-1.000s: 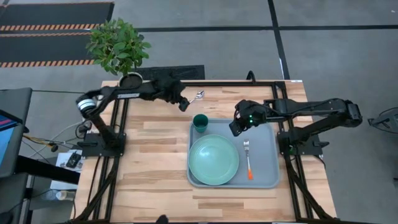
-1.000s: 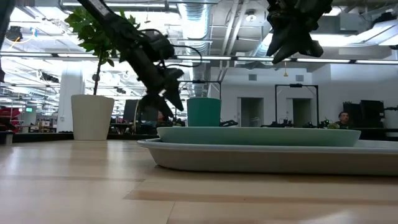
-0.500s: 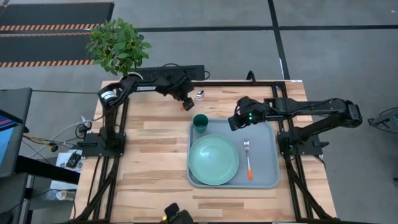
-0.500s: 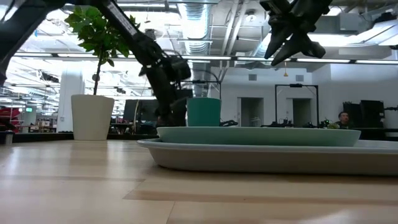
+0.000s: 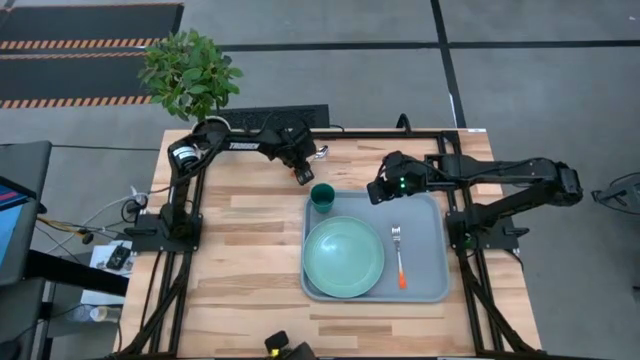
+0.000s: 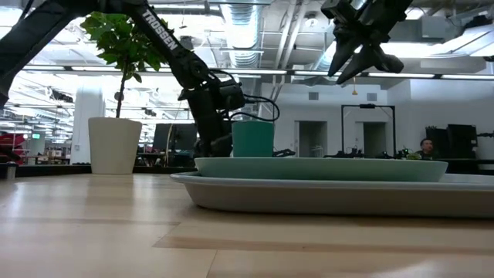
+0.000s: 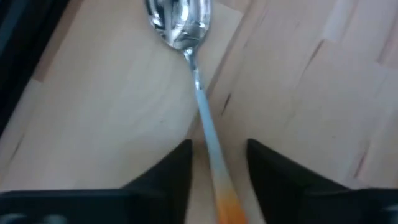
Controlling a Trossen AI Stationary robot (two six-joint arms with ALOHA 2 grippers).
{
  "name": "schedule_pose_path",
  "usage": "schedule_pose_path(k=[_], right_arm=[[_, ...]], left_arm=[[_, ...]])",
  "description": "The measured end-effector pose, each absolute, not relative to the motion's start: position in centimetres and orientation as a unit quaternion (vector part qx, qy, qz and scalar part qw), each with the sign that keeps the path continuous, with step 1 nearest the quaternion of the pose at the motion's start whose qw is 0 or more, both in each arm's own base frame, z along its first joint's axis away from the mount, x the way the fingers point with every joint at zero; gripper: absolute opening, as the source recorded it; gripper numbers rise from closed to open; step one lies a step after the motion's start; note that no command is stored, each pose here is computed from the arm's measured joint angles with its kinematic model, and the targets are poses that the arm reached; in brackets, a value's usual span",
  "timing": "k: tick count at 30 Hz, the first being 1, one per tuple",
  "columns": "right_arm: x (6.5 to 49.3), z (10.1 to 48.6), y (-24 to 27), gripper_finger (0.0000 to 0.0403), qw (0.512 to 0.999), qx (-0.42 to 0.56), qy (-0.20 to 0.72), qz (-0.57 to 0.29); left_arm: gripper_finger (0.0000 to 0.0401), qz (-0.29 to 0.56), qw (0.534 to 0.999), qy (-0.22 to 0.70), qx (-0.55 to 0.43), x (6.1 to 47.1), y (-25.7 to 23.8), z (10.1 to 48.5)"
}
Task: Pick and place plate/cup/fork/spoon on tray
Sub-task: Put the orange spoon on the blue tray to the right of the orange fork
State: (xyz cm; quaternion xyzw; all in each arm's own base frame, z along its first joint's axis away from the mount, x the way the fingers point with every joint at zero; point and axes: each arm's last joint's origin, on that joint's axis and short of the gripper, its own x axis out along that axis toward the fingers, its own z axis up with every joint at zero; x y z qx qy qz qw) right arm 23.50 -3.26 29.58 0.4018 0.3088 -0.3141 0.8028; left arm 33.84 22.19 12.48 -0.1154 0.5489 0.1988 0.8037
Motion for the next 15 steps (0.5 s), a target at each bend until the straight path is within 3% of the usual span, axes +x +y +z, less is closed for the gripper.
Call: schedule_pose_path(k=[5, 15], right_arm=[[23.5, 29.6, -3.3, 0.0132, 0.803, 0.402, 0.309, -0.314], [23.5, 29.6, -3.2, 0.0128, 0.803, 0.402, 0.31, -0.312]], left_arm=[[0.0018, 0.191, 0.8, 0.551, -0.137, 33.9, 21.8, 12.3], [0.0002, 0.194, 0.8, 0.539, -0.179, 33.4, 21.3, 13.8]])
